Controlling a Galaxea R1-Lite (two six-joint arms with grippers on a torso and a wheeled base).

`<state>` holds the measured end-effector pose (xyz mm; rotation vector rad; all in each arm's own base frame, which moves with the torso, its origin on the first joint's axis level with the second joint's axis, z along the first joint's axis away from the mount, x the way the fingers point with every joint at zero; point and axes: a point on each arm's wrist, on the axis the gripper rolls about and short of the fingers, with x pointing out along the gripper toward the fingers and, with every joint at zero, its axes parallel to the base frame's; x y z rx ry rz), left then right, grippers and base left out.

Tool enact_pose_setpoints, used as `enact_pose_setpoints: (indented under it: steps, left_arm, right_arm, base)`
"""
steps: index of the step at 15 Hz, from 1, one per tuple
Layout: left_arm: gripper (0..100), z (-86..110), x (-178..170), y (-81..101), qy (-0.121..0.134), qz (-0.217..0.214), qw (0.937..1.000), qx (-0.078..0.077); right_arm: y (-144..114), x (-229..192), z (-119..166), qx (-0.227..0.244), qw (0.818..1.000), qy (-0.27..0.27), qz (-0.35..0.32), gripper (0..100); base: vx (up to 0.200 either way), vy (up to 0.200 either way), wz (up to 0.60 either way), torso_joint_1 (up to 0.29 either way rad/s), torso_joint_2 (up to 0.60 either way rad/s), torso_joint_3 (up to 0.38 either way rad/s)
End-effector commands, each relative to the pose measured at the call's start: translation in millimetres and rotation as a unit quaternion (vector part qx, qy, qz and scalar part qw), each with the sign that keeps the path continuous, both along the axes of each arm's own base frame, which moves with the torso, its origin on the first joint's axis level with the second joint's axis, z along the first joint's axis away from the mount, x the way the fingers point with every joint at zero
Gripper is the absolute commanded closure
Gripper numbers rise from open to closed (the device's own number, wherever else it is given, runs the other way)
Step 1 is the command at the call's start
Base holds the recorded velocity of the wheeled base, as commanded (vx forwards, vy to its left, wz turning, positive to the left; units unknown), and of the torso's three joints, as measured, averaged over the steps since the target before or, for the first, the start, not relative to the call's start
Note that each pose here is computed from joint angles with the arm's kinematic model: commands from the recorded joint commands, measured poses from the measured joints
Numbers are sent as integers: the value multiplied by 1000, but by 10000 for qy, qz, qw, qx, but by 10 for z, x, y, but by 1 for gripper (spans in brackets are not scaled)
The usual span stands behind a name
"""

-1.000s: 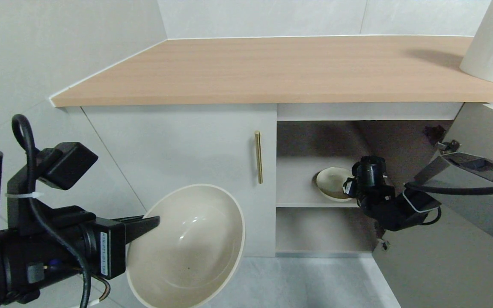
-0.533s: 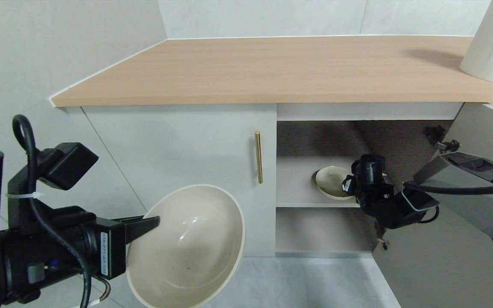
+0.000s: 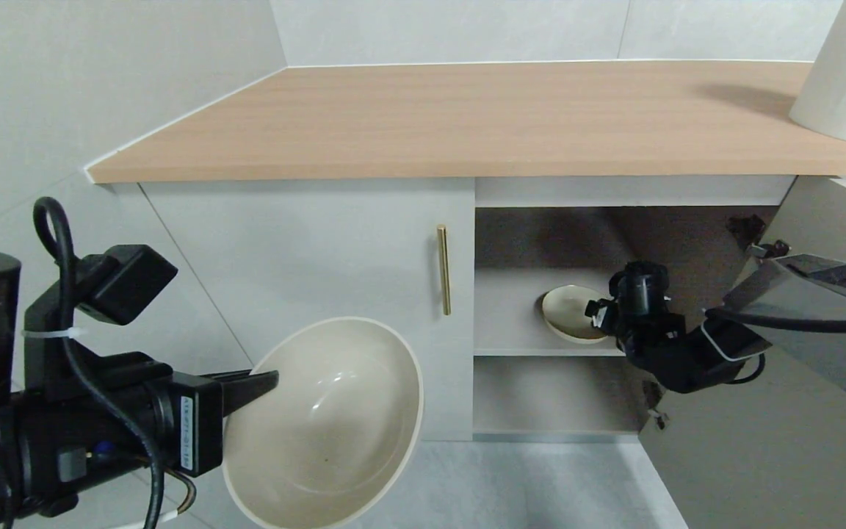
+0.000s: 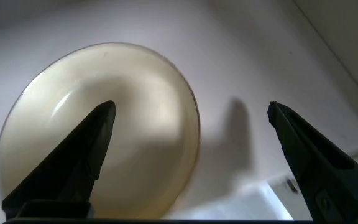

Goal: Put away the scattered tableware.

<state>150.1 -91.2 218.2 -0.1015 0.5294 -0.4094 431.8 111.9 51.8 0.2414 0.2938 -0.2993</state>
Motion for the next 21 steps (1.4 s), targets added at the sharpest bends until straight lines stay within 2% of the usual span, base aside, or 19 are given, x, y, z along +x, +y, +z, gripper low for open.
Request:
enact_pose_setpoints:
  steps: [1,2,4,5,7,9,11,13,16,19,21]
  left_arm:
    - [100,-46,117,-77,65,-14,10000,46]
    - [100,-77,198,-160,27,-80,10000,35]
    - [100,-138,268,-273,37,-194,9998,47]
    - [100,-218,339,-363,107,-271,9995,94]
    - [100,-296,394,-463,195,-378,9990,155]
    - [100,-417,427,-616,292,-495,9979,308]
    - [100,-554,500,-748,304,-341,9975,535]
    - [100,-637,548,-812,291,-234,9973,638]
    - [100,-741,517,-950,291,-202,9954,892]
    - [100,-736,505,-959,270,-200,9953,903]
    - [100,-709,486,-963,223,-217,9958,859]
  right_arm:
    - [11,-482,651,226,9975,-326,586,0]
    - [36,-687,835,246,9933,-305,1091,0]
    - [82,-887,1003,-11,9853,-28,1710,0]
    - [255,-1134,1175,-126,9759,216,2167,0]
    - [414,-1438,1383,-235,9648,160,2615,0]
    - [544,-1789,1505,-296,9508,259,3072,0]
    - [643,-2077,1618,-342,9360,355,3485,0]
    - [734,-2229,1627,-404,9253,457,3743,0]
    - [917,-2357,1512,-542,9114,632,4029,0]
    - [1067,-2406,1339,-694,8988,909,4233,0]
    - [1139,-2370,1209,-822,8980,1092,4182,0]
  base:
    - [0,0,0,0,0,0]
    - [0,0,0,0,0,0]
    - [0,0,0,0,0,0]
    - [0,0,0,0,0,0]
    - [0,0,0,0,0,0]
    - [0,0,0,0,0,0]
    - [0,0,0,0,0,0]
    - [0,0,0,0,0,0]
    - [0,0,0,0,0,0]
    - [0,0,0,0,0,0]
    - [0,0,0,0,0,0]
